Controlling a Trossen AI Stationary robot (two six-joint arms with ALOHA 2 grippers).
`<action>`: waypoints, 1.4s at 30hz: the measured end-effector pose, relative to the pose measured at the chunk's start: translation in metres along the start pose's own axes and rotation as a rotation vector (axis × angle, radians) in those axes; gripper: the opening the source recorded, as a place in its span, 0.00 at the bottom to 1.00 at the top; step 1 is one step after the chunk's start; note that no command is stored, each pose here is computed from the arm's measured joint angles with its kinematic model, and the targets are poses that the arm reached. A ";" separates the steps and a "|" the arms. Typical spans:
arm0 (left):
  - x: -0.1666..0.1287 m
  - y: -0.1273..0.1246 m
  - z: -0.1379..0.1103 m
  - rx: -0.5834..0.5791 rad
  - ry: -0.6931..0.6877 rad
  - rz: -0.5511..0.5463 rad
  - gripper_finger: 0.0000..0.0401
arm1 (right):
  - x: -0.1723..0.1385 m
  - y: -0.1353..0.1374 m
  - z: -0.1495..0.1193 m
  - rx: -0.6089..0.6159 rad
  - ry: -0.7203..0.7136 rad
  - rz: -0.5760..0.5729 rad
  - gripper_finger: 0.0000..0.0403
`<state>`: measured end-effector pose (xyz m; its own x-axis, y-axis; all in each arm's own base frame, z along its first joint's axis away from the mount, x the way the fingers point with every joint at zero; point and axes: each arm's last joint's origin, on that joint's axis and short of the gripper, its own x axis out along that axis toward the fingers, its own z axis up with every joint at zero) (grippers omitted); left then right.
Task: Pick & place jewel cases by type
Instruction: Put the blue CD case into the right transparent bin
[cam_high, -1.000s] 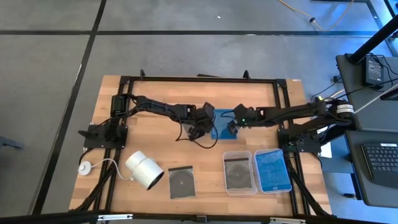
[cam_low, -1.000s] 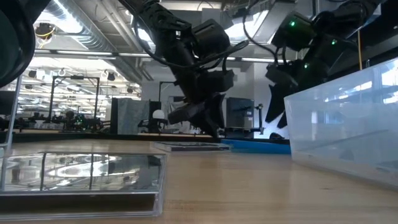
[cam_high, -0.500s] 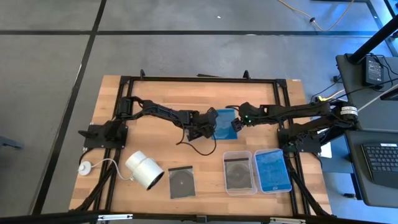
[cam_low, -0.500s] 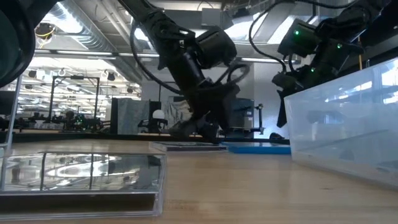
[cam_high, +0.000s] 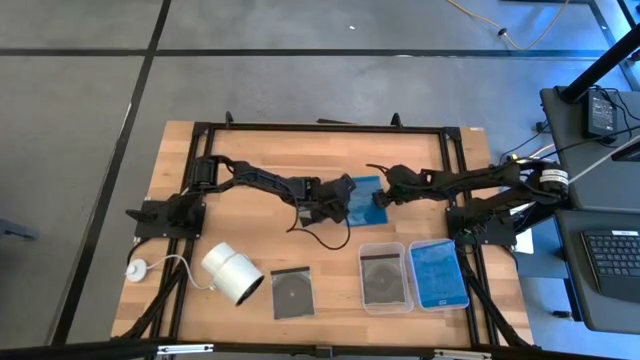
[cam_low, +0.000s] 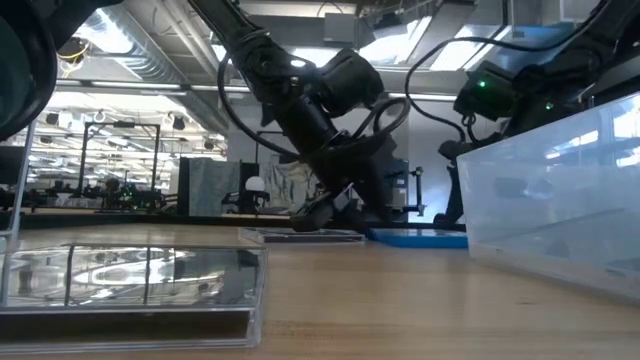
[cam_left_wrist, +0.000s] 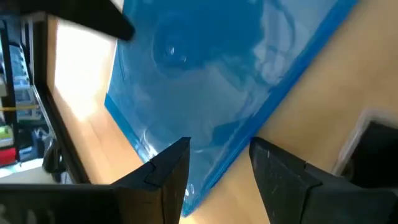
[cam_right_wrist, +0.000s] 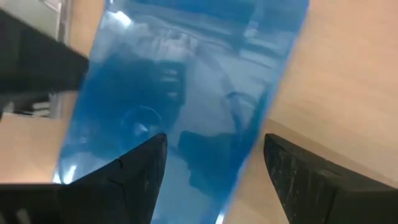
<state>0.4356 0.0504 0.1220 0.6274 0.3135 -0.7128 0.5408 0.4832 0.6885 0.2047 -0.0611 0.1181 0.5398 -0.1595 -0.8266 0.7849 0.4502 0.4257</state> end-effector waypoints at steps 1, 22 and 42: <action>0.000 0.000 0.001 -0.001 -0.016 -0.002 0.42 | 0.001 0.000 0.000 0.001 0.003 0.009 0.67; 0.007 -0.009 0.000 -0.067 0.003 -0.041 0.33 | -0.010 0.006 0.005 0.043 0.057 0.163 0.67; 0.008 -0.009 0.000 -0.019 -0.018 -0.047 0.33 | -0.013 0.006 0.001 0.001 0.128 0.191 0.67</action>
<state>0.4356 0.0480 0.1105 0.6115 0.2755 -0.7417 0.5591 0.5128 0.6515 0.2025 -0.0570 0.1320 0.6358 0.0419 -0.7707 0.6723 0.4605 0.5796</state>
